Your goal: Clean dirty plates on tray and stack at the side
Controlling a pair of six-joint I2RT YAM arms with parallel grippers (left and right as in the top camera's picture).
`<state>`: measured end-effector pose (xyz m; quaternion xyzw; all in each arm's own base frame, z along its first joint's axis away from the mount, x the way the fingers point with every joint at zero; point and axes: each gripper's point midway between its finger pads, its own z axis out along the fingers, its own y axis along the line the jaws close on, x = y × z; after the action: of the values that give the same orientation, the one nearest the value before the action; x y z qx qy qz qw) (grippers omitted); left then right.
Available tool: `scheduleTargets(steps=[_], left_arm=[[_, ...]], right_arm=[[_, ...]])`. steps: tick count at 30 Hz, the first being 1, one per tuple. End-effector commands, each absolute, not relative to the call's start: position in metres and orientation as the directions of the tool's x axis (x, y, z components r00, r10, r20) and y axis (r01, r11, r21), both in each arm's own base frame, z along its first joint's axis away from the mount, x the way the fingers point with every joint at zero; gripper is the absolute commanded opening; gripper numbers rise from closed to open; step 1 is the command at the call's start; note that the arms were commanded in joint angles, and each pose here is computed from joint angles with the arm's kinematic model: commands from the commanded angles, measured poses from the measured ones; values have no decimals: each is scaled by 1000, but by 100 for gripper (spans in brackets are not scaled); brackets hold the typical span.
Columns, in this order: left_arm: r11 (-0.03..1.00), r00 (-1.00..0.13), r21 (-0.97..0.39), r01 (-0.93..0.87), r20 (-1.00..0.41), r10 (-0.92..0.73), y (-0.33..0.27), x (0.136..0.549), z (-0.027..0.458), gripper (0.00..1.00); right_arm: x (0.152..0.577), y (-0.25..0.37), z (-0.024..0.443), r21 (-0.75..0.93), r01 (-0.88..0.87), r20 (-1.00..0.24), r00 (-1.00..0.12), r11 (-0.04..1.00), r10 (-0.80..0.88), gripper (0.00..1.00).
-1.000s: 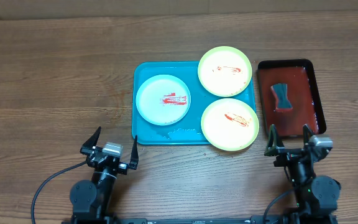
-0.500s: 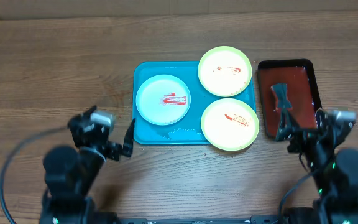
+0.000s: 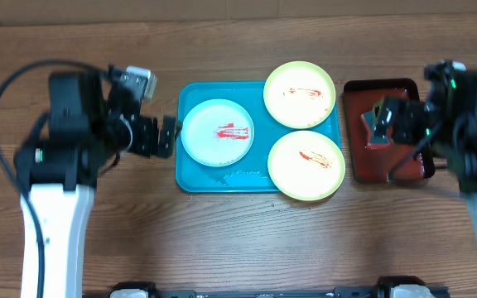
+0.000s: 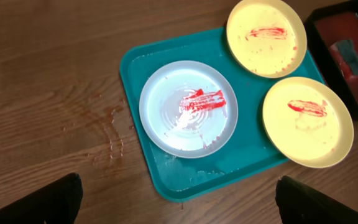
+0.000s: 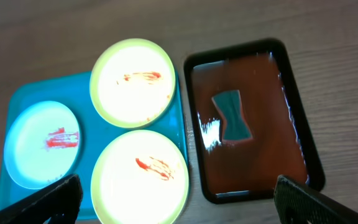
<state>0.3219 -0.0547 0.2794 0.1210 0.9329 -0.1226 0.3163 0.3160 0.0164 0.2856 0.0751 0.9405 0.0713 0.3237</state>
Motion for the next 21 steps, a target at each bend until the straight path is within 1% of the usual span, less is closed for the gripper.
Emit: scheduleTargets(steps=[1,5,8,12,15,16,18,21], left_arm=[[941,-800,-184,284,-586,127,-54,341,279,100],[941,-847,-208,267,-516,126,-54,357,250,100],[933,-901,-296,206,-430,63,-61,362,226,100],[933,-934,-332,140,-357,13,-62,370,204,100],[921,-942,-364,141,-335,12,-68,380,189,99],[926,-944,-353,134,-329,12,-66,383,184,97],[964,-962,-264,1,-263,-71,-50,386,163,97],[972,-952,-141,-187,-217,-215,-29,387,145,92]], right_arm=[[335,15,285,140,73,-575,-806,988,141,100],[348,15,260,130,79,-513,-848,988,135,100],[356,14,246,120,81,-482,-867,989,130,100],[362,0,236,56,123,-468,-873,991,135,100],[363,-15,230,32,168,-457,-874,985,164,100],[363,-20,229,32,183,-453,-874,983,177,99],[363,-40,221,30,240,-432,-872,970,229,96],[362,-54,212,24,277,-403,-877,961,263,95]])
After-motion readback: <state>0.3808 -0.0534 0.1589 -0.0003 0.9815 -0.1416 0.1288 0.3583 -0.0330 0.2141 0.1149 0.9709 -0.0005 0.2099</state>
